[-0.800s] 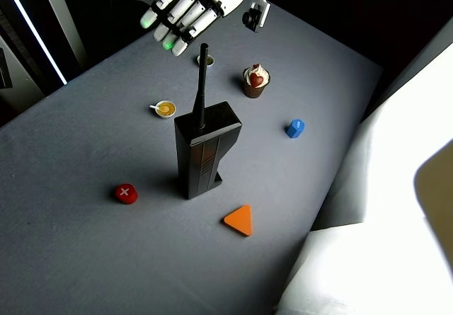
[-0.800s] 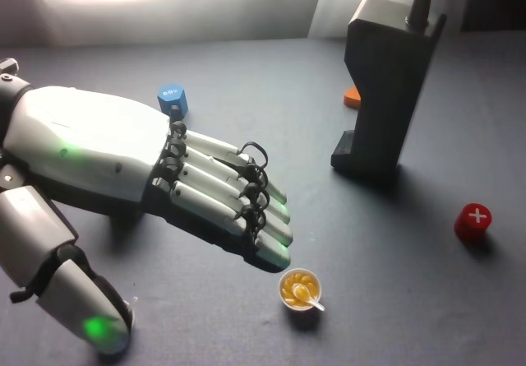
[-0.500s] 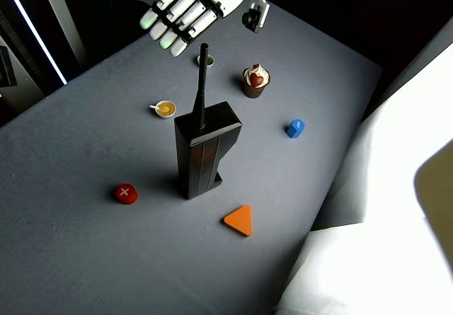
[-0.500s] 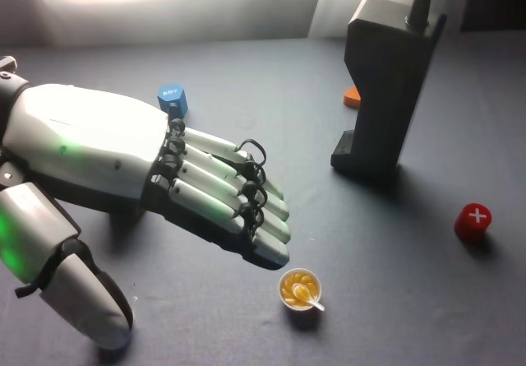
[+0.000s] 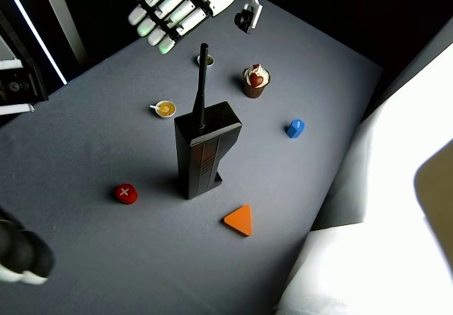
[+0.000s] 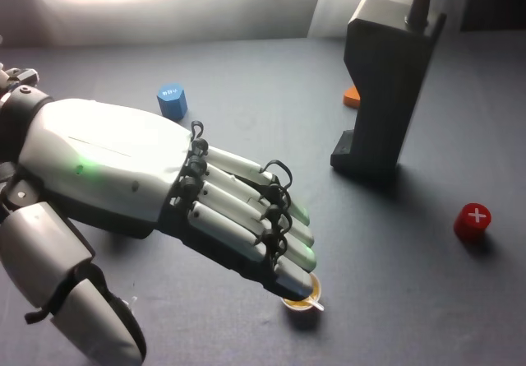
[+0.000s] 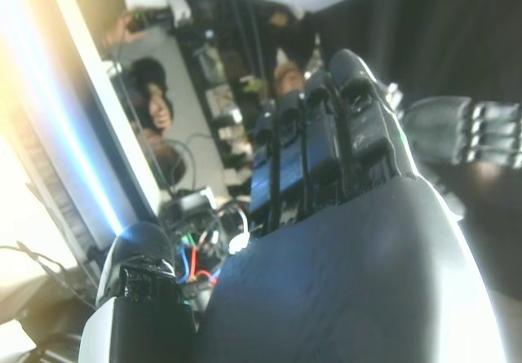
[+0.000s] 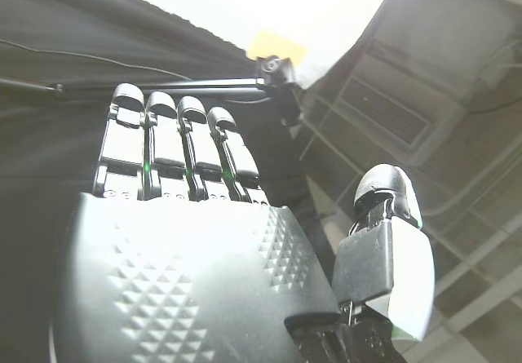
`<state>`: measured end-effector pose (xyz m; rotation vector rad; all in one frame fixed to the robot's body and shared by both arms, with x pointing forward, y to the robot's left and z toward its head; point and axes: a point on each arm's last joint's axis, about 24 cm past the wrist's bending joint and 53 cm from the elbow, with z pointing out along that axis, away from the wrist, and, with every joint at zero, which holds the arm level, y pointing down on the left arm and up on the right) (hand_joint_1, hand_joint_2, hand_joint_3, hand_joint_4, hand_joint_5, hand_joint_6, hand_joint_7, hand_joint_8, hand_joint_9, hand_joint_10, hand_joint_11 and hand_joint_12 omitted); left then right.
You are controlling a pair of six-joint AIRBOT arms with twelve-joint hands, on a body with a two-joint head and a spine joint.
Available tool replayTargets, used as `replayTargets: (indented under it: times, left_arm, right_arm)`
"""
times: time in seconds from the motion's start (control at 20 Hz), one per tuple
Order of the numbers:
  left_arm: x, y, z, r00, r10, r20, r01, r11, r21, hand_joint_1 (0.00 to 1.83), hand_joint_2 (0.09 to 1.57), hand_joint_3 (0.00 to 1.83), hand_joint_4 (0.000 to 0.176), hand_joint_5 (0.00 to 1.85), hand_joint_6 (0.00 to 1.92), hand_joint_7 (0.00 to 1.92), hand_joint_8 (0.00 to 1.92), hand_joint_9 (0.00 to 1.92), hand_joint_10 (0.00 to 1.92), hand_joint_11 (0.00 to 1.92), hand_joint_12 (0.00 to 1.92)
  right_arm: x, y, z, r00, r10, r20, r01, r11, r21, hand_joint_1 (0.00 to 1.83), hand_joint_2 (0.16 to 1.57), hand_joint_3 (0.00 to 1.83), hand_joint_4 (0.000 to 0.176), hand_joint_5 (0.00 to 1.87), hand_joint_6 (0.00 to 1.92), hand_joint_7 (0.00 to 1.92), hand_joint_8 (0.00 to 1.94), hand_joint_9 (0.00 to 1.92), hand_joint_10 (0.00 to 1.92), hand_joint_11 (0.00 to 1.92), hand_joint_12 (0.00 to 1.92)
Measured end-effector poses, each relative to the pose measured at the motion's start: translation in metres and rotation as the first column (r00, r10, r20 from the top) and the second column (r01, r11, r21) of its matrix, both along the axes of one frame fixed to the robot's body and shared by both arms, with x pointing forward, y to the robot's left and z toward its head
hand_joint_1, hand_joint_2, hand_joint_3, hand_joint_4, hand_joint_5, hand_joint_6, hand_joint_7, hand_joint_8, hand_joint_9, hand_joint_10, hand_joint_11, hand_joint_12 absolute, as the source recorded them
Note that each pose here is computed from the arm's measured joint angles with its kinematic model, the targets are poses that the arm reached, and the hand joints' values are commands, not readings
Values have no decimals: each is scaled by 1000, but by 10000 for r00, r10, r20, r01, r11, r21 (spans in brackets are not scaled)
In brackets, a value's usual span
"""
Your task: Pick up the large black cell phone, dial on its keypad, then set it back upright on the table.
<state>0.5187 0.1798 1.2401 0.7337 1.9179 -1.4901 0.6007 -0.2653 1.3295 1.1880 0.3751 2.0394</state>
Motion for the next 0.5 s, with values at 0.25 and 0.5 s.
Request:
replayTargets:
  times: [0.25,0.5]
  left_arm:
    - [7,7,0,9997,261,28,-261,9996,55,0,1143,0,0,235,2,206,4,202,4,0,432]
    - [-1,-1,-4,10000,-31,-38,32,9999,114,0,1138,0,0,245,4,205,5,208,6,0,433]
  right_arm:
    - [14,16,3,9992,355,157,-362,9983,466,0,948,7,0,0,0,0,0,0,0,0,0]
    - [27,18,-5,9996,281,68,-285,9979,579,0,951,6,0,7,3,2,1,0,0,0,0]
